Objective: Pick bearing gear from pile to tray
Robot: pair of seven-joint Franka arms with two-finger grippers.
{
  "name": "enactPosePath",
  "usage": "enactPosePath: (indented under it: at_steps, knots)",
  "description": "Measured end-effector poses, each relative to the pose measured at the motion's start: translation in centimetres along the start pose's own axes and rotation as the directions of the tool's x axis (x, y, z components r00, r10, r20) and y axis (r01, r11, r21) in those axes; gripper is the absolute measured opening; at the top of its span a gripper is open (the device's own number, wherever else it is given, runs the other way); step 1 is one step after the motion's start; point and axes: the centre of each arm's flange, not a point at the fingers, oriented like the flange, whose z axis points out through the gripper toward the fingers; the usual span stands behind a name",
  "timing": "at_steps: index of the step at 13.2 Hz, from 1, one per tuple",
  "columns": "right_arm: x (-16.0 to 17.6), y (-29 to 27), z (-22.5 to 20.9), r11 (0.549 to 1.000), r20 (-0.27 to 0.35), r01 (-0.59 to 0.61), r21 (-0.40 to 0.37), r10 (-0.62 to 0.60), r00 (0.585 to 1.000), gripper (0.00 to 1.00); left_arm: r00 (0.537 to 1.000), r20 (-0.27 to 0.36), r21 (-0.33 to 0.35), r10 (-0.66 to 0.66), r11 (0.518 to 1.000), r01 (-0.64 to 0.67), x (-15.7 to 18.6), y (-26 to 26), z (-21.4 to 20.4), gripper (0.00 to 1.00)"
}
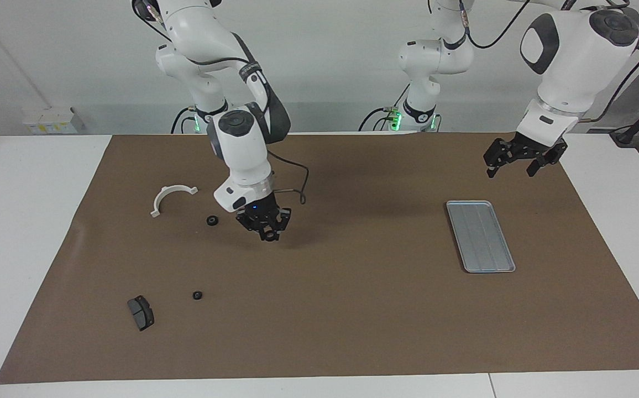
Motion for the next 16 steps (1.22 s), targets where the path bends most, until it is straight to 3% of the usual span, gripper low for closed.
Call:
enactPosePath:
  at_steps: [5, 9, 16]
  knots:
    - [-2.5, -11.0, 2.8, 0.999, 0.037, 0.001, -0.045, 0.000, 0.999, 0.35, 1.000, 0.000, 0.000, 0.000, 1.000, 0.000, 0.0, 0.0, 0.0, 1.00]
    - [-5.3, -15.9, 5.9, 0.998, 0.062, 0.020, -0.063, -0.016, 0.998, 0.35, 1.000, 0.000, 0.000, 0.000, 1.000, 0.000, 0.0, 0.0, 0.0, 1.00]
    - [-7.6, -17.4, 8.0, 0.996, 0.090, 0.043, -0.079, -0.035, 0.995, 0.35, 1.000, 0.000, 0.000, 0.006, 1.000, -0.006, 0.0, 0.3, 0.0, 1.00]
